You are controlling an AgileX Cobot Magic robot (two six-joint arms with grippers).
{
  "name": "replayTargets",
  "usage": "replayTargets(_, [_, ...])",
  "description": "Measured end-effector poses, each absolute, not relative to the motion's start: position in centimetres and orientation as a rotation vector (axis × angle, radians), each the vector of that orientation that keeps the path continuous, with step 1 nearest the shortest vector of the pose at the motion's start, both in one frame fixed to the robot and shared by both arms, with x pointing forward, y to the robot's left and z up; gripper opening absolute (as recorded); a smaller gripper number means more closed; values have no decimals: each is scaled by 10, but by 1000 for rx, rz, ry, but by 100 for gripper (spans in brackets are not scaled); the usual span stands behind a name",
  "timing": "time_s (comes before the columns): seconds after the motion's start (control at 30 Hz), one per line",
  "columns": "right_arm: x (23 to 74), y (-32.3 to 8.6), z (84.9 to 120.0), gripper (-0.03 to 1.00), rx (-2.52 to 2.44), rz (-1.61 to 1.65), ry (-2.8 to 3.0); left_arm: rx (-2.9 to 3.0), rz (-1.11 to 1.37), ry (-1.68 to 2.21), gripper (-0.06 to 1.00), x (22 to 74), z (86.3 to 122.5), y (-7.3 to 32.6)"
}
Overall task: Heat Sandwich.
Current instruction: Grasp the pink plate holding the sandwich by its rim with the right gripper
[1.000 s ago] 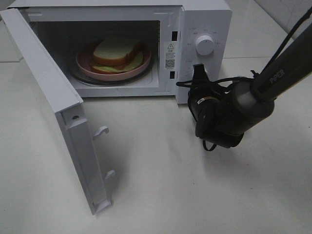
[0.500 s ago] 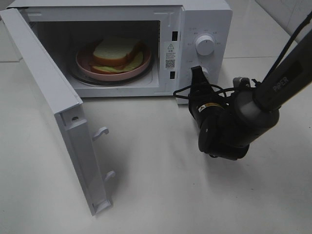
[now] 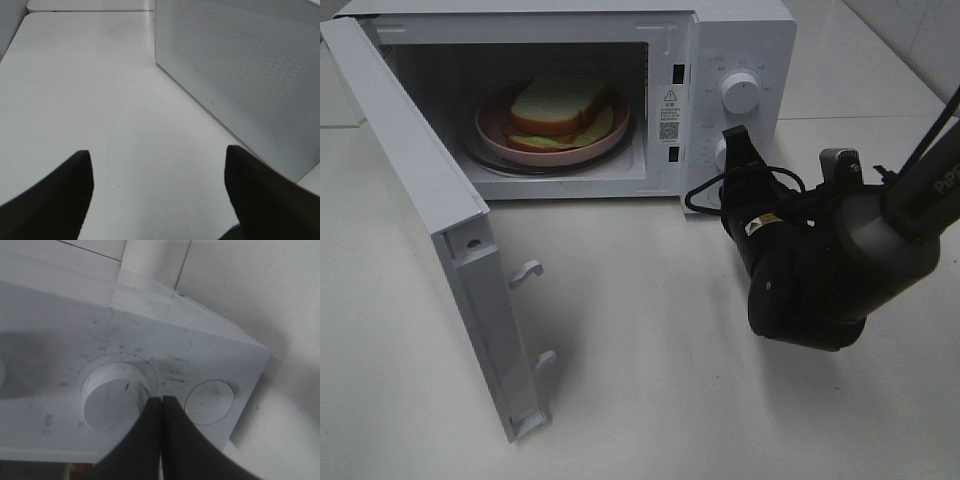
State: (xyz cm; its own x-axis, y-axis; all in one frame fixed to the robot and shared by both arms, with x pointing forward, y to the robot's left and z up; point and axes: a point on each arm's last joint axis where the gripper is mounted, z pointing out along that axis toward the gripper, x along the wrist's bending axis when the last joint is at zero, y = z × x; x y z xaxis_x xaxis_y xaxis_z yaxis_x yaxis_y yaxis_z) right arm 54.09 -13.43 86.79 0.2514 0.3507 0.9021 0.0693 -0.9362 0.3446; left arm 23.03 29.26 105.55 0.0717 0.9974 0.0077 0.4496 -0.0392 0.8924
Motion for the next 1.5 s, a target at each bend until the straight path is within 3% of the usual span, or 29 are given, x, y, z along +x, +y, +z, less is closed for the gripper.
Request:
replayTargets(0.37, [520,-144,873,3,2299,1707,417,1595,917,1477,69,230,1056,293])
replayTargets(0.7, [507,-152,914,4,2149,1665,651,1595,917,1477,69,230,1056,293])
replayTargets(1.03, [491,-152,951,7,1959,1480,1130,1595,917,1477,69,230,1056,293])
replayTargets(1.5, [481,-116,956,11,1580,1130,2051,1595,917,1477,69,230,1056,293])
